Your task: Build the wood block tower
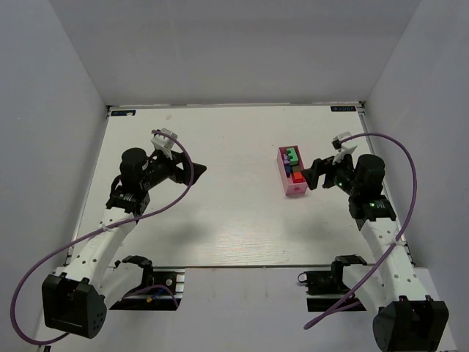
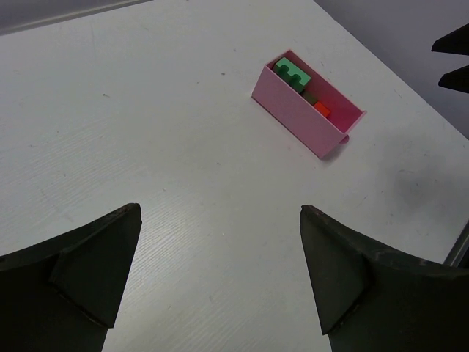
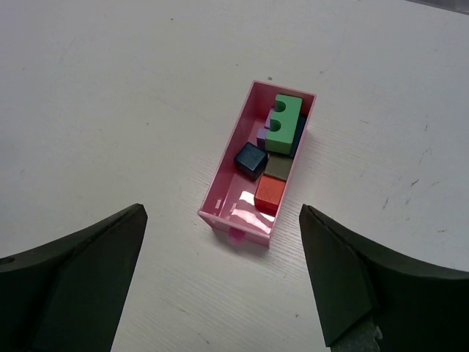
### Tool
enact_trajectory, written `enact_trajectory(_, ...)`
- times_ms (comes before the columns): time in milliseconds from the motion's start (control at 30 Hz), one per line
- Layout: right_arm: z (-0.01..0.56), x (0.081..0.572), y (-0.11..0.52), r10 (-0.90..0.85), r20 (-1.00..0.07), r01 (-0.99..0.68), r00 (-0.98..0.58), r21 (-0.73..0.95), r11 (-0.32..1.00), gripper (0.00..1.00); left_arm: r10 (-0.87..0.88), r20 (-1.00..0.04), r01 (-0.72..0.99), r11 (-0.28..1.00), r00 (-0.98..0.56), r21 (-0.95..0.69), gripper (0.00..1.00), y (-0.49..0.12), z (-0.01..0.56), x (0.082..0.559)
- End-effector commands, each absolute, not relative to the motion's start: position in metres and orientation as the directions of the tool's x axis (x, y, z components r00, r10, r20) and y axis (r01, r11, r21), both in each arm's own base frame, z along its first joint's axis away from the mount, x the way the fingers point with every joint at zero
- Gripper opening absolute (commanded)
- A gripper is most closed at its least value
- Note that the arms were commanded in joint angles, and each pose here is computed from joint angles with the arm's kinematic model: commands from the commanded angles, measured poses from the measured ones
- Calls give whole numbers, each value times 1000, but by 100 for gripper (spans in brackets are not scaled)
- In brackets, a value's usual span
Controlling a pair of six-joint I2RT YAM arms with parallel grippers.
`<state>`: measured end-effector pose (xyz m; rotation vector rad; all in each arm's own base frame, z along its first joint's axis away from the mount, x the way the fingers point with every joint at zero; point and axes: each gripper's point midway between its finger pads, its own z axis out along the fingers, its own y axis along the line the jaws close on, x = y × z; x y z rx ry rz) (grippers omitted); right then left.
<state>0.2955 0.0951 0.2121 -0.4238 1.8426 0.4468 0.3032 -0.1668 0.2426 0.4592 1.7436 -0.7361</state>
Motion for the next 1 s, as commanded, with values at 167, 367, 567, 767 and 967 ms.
enact_trajectory(167,233,294,104,-161,-971,-596,-175,-26,803,90,-77,-967,669,708,-243,-225,100,-170,262,300)
enact_trajectory(367,225,302,99,-217,-960,-592,-177,-72,802,19,-82,-963,665,708,-256,-237,39,-171,259,304)
enact_trajectory(567,226,317,99,-217,-946,-576,-239,-42,816,48,-62,-929,590,756,-365,-282,69,-165,232,316)
enact_trajectory(767,207,344,85,-264,-907,-487,-330,-76,870,51,-67,-888,483,819,-456,-310,84,-153,212,327)
enact_trajectory(967,180,365,89,-296,-859,-482,-418,-67,874,46,-77,-865,448,831,-496,-330,82,-151,204,331)
